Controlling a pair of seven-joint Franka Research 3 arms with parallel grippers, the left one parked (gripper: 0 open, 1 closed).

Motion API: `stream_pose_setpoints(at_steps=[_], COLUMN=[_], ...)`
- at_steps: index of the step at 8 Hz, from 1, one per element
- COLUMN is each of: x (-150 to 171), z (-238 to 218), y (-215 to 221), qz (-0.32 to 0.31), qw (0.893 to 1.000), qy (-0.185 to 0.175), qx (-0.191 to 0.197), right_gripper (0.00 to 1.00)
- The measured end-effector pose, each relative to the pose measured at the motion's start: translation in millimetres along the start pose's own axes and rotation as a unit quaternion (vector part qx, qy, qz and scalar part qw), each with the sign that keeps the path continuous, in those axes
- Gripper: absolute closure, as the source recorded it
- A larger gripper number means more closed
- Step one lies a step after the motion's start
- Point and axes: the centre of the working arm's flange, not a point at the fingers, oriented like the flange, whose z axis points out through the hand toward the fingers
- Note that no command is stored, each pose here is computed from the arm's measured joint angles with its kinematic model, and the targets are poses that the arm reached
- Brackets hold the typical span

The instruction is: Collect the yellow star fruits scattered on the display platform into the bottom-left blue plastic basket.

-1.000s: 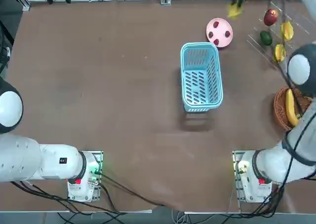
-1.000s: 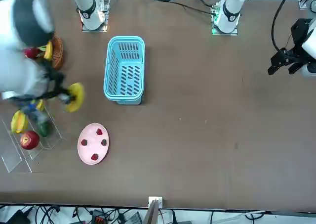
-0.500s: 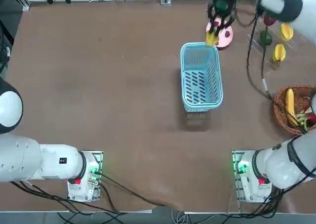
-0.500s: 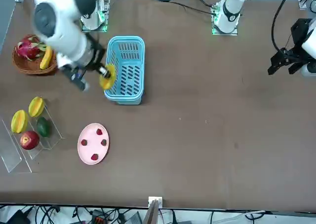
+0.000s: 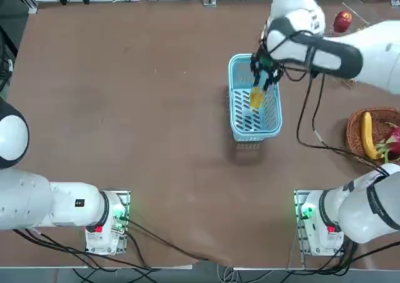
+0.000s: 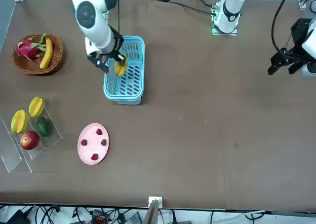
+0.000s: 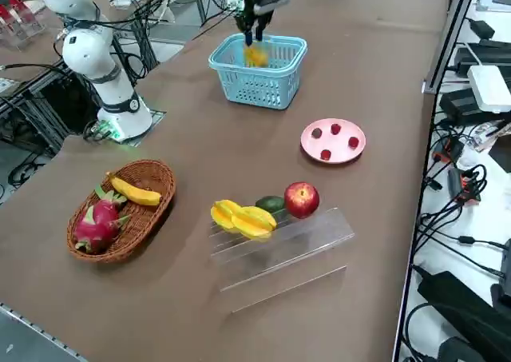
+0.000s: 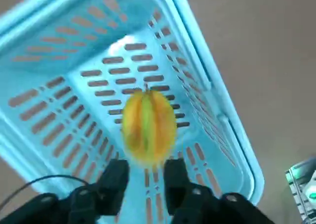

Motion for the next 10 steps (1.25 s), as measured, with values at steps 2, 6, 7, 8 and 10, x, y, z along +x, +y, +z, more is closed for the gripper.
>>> stream_pose_setpoints(at_steps=[2,6,7,8,10], x=[6.6,77.3,111.7,146.9,214.0], z=[-7.1,-84.7,-109.5,-129.5,-151.3], y=[4.9,41.4,68.3,101.9,172.6], qz=[0.008,0.021,0.013,-0.003,-0.043], qw=[1.000,0.998,0.998,0.998,0.997], qy=[0.002,0.039,0.044,0.048,0.062], qx=[0.007,0.042,0.047,0.044,0.026], right_gripper=[0.10,0.00,0.00,0.00,0.00])
